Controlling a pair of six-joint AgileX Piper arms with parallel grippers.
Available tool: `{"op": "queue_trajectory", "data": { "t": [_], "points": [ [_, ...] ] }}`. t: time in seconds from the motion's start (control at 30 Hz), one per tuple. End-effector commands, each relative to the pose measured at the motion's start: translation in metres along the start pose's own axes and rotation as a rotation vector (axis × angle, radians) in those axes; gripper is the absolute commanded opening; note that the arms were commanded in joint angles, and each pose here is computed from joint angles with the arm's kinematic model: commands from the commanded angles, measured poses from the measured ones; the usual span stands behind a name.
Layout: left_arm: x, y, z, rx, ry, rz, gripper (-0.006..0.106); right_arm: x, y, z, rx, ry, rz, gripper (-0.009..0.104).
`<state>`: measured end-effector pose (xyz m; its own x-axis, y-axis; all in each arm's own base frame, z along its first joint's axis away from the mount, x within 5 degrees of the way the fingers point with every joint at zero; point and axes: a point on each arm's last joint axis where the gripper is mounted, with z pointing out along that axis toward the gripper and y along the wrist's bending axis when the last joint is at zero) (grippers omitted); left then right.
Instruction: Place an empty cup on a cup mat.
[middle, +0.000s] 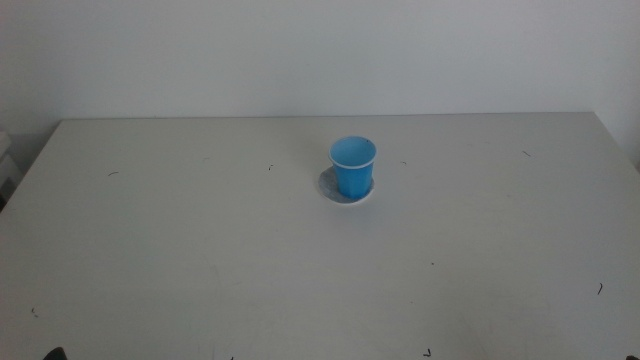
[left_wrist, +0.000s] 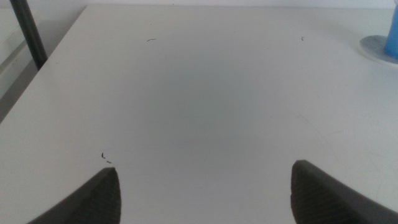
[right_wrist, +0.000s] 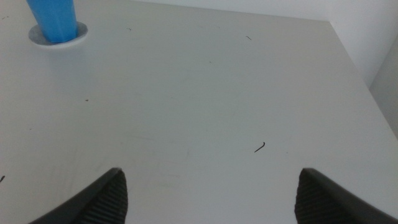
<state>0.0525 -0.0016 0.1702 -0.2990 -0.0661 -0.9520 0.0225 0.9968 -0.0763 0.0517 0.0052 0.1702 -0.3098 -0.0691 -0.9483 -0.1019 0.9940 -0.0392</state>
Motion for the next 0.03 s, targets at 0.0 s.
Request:
{"op": "queue_trajectory", "data": {
  "t": [0.0],
  "points": [
    [-0.008,-0.001,-0.0011,0.01,-0.076,-0.011,0.105,-0.0083,-0.0011,-0.0023,0.017,-0.103,-0.014,0.082]
  ]
}}
